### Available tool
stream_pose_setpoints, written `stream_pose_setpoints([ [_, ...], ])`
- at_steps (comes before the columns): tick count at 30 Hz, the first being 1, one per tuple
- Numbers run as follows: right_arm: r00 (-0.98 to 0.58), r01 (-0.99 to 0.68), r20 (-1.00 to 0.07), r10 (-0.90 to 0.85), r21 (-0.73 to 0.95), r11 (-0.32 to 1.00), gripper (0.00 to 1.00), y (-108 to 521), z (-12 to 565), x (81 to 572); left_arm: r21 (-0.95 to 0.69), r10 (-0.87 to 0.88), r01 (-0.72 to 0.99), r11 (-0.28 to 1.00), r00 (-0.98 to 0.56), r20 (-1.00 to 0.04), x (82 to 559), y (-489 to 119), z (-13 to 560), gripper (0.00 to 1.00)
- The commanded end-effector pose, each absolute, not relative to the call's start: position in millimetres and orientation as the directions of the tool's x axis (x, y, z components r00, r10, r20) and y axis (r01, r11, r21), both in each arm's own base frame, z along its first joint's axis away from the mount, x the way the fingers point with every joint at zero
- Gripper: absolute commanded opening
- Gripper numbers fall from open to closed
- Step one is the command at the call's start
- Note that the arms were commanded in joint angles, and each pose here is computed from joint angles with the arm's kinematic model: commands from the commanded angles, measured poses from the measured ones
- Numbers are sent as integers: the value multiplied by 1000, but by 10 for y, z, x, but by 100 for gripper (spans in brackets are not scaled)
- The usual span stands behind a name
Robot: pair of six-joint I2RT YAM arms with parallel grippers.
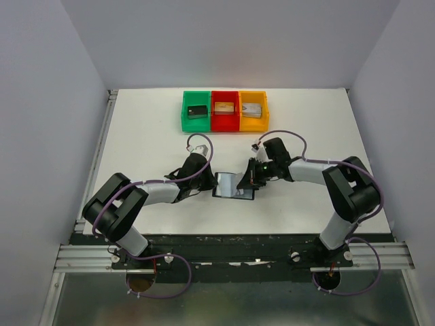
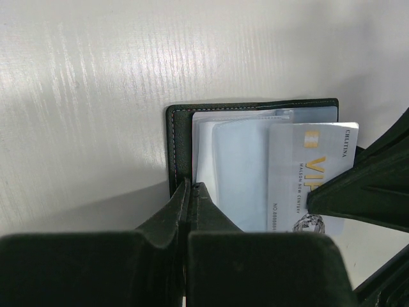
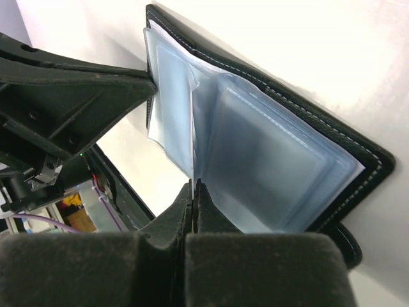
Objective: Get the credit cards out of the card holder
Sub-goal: Remove the credit card from the card holder.
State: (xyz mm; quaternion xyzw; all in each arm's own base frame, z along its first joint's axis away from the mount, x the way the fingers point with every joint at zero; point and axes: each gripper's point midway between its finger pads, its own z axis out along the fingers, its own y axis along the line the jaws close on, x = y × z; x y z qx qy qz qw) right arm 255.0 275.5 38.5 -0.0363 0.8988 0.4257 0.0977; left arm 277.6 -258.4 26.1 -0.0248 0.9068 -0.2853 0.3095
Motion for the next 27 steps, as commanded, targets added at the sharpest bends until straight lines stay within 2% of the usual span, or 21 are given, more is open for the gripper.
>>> stream_pose_setpoints([
  [1,-975,-133,-219,26,678,723,1,2558,411,2576,-446,-165,76,892,-863,-478,2527,-2351,-70,0],
  [11,-966,-147,-258,14,593,791,1,2370,560,2587,-453,-179,75,888,-853,-491,2554,-2350,13,0],
  [16,-950,-186,-313,4,575,797,1,2322,740,2598,-440,-194,90,893,-806,-559,2667,-2310,280,0],
  [17,-945,-196,-327,2,572,796,1,2315,790,2604,-446,-199,102,889,-791,-578,2691,-2307,370,3],
  [18,-938,-210,-347,-1,565,798,1,2301,852,2614,-452,-201,120,884,-775,-599,2718,-2325,479,11],
  [21,-907,-263,-420,-6,558,787,1,2287,1082,2640,-493,-210,199,847,-728,-653,2796,-2440,897,42],
  [22,-897,-280,-442,-6,557,782,1,2291,1150,2646,-505,-211,227,833,-713,-669,2825,-2493,1062,49],
  [24,-873,-325,-488,-16,557,764,1,2302,1281,2649,-528,-204,281,801,-702,-683,2814,-2576,1314,59],
  [27,-835,-438,-545,-68,585,683,1,2402,1506,2562,-557,-189,375,741,-680,-709,2727,-2671,1630,62],
])
